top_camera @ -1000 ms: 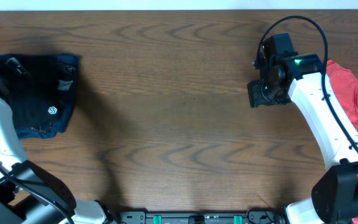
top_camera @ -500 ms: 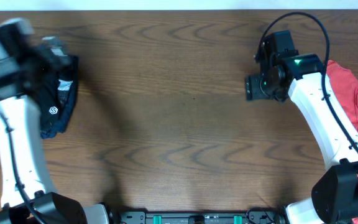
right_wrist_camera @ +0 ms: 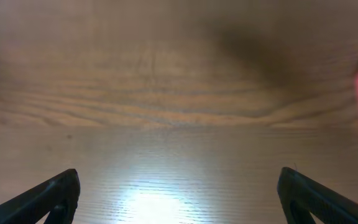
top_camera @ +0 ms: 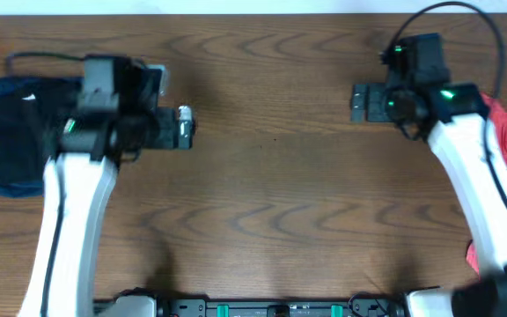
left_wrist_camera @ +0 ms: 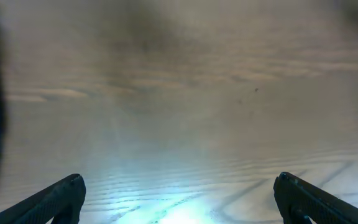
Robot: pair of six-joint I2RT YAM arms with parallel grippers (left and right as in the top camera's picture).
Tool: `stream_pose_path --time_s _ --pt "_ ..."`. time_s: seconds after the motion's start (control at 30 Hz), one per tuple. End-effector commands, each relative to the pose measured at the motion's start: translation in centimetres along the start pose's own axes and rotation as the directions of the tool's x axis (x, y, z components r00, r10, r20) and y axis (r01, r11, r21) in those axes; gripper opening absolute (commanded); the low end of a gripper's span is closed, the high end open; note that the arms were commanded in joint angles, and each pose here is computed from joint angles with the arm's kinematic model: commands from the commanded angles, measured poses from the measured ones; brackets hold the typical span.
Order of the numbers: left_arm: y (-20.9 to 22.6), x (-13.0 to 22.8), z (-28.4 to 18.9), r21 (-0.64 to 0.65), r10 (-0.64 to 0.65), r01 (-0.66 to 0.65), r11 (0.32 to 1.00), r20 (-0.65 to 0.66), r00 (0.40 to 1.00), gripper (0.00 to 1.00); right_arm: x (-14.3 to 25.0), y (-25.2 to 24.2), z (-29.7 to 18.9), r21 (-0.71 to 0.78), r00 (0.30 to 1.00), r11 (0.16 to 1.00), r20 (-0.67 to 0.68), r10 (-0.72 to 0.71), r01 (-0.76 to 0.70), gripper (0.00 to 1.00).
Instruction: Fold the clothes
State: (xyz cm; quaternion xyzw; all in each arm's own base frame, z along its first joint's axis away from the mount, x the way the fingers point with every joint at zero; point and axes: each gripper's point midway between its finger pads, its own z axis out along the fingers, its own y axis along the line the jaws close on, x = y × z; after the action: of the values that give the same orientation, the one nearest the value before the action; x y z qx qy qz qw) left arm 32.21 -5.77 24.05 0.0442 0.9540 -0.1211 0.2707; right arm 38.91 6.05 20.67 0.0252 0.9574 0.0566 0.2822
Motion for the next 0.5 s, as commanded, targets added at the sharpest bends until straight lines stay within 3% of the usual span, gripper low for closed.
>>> stream_pose_path --time_s 0.0,0.23,0.33,0.47 --pt "-0.4 0.5 -5.3 -0.049 0.084 -0.076 0.996 0.180 0.980 0.98 -0.9 -0.6 -5.2 0.018 0.988 0.999 0.151 0.042 -0.046 0.99" --pt "-1.1 4.1 -11.1 -0.098 0.148 -0.113 0.989 0.511 0.847 0.98 2.6 -0.5 -10.8 0.055 0.887 0.998 0.462 -0.005 -0.023 0.99" --pt "-1.6 5.3 -12.7 -0.099 0.162 -0.128 0.987 0.576 0.802 0.98 5.0 -0.9 -11.1 0.042 0.875 0.999 0.484 -0.007 -0.015 0.99" --pt "-1.7 7.8 -13.8 -0.100 0.163 -0.128 0.987 0.580 0.798 0.98 9.1 -2.4 -10.7 0.065 0.904 0.998 0.427 -0.023 -0.006 0.99"
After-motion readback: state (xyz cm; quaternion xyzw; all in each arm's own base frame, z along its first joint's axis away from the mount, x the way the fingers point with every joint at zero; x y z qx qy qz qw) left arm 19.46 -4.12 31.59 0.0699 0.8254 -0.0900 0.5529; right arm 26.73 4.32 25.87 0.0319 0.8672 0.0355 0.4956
